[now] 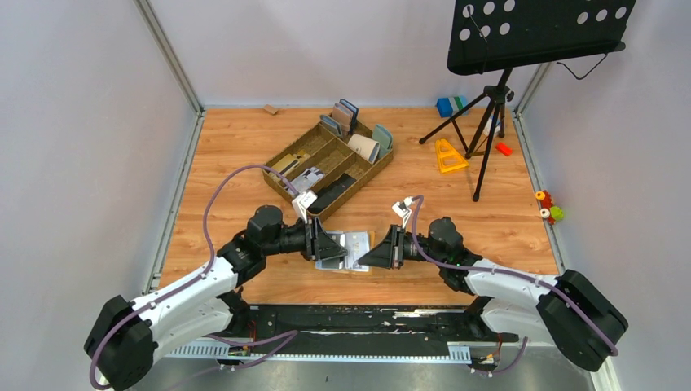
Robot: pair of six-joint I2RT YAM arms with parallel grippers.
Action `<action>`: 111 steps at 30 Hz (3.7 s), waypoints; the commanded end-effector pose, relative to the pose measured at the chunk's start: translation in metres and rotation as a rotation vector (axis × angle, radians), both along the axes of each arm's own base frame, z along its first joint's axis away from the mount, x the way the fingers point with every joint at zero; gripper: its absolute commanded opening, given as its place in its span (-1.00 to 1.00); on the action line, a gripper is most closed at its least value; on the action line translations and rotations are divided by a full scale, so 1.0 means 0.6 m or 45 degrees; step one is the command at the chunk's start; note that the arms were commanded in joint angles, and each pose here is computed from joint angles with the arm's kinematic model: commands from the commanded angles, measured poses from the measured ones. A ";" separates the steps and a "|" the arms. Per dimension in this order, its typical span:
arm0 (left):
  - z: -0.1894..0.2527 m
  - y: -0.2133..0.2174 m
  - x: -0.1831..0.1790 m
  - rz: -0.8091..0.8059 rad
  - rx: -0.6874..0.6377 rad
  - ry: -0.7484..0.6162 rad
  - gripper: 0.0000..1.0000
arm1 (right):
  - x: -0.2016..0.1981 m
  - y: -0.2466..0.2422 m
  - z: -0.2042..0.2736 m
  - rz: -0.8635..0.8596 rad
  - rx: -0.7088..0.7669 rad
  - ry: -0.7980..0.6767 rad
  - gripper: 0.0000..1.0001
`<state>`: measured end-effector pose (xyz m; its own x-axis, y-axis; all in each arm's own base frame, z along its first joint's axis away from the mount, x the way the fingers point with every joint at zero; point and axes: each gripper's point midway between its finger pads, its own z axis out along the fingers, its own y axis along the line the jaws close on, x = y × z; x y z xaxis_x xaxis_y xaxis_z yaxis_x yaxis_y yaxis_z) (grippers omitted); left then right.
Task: Take the credit cards out of the card holder
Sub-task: Remove the credit card from the card holder, then place the credit card in the storage box.
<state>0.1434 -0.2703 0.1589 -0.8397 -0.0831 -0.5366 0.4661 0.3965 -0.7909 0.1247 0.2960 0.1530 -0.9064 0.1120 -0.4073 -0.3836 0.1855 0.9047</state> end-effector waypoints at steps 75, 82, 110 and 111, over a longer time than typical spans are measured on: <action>-0.003 0.046 0.018 0.043 0.000 -0.021 -1.00 | 0.043 -0.074 0.001 -0.294 0.012 -0.055 -1.00; -0.007 0.136 0.110 0.342 0.580 -0.139 -1.00 | 0.062 -0.107 -0.029 -0.435 -0.196 -0.110 -1.00; -0.021 0.186 0.439 0.235 2.182 -0.829 -1.00 | 0.044 -0.116 -0.001 -0.394 -0.222 -0.140 -1.00; -0.025 0.182 0.442 0.228 2.177 -0.822 -1.00 | 0.044 -0.117 -0.002 -0.397 -0.224 -0.139 -1.00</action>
<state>0.3875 -0.1458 0.1240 -0.5761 0.7702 -0.2735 0.3995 0.5573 0.7279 0.1462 0.2229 0.1311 -0.8166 0.2688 -0.5108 -0.3396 0.4919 0.8017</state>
